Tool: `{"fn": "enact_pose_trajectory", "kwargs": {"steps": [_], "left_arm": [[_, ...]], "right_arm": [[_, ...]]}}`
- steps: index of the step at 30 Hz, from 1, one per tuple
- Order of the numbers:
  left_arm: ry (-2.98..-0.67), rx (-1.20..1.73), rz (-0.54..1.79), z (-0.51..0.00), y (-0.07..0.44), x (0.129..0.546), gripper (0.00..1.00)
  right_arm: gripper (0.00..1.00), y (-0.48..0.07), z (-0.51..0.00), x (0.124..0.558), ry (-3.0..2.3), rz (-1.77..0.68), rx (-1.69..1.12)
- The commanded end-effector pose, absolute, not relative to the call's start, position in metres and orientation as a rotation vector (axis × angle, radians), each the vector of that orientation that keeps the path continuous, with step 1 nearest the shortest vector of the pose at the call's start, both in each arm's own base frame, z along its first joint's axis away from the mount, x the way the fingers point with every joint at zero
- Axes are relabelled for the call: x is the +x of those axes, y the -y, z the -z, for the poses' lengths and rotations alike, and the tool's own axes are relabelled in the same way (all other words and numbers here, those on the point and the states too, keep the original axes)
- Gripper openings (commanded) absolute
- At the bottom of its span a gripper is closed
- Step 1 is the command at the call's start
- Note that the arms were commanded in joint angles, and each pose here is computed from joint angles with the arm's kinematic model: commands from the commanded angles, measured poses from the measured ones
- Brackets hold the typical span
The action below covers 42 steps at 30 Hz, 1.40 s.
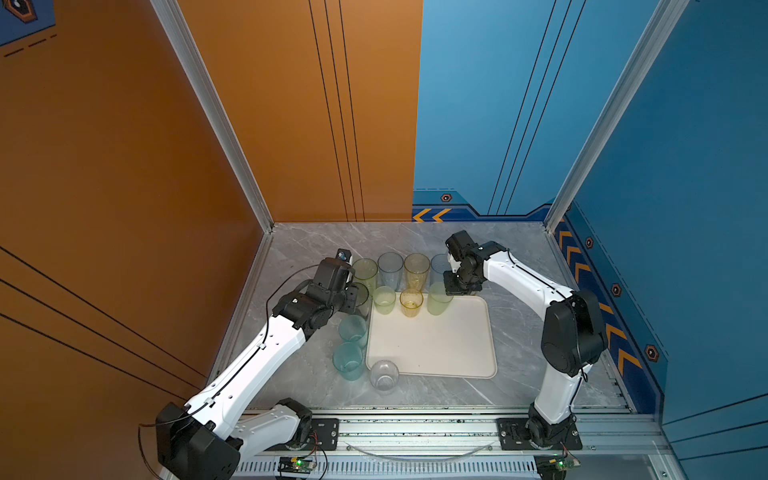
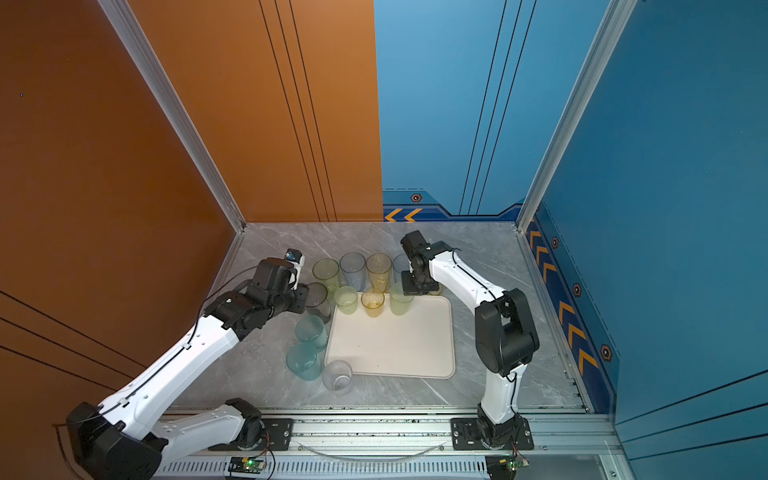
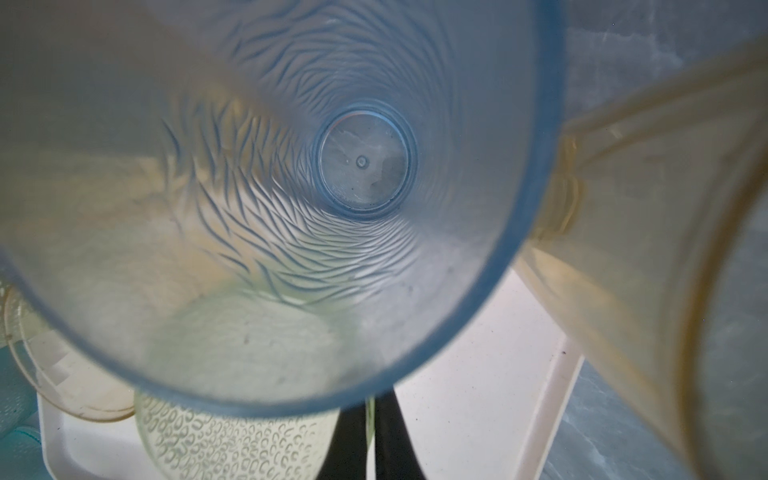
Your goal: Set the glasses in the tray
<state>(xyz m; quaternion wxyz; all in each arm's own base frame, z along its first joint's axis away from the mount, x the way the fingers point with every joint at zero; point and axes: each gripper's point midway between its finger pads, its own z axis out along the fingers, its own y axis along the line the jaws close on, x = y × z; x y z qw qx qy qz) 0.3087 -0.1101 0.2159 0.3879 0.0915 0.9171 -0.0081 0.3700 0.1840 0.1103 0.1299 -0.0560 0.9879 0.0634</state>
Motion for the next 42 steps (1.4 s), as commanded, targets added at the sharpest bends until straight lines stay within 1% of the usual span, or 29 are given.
{"fn": "enact_pose_trajectory", "kwargs": {"steps": [1,15,21,26,34,38,42], "left_arm": [[-2.335,0.266,0.033,-0.221,0.115,0.309,0.42],[-2.342,0.271,0.032,-0.219,0.116,0.31,0.42],[-2.337,0.271,0.032,-0.22,0.115,0.309,0.42],[-2.337,0.276,0.038,-0.22,0.116,0.308,0.42],[-2.329,0.312,0.06,-0.227,0.119,0.303,0.39],[-2.327,0.381,0.094,-0.233,0.128,0.293,0.37],[-2.338,0.453,0.099,-0.234,0.137,0.28,0.35]], "right_arm": [[0.06,-0.181,-0.11,0.378,-2.851,-0.157,-0.123],[0.14,-0.182,-0.119,0.376,-2.831,-0.166,-0.131],[0.21,-0.183,-0.124,0.377,-2.819,-0.167,-0.134],[0.24,-0.183,-0.132,0.377,-2.798,-0.177,-0.134],[0.3,-0.189,-0.167,0.368,-2.719,-0.239,-0.158],[0.32,-0.186,-0.194,0.359,-2.652,-0.27,-0.159],[0.34,-0.176,-0.205,0.346,-2.615,-0.274,-0.141]]}}
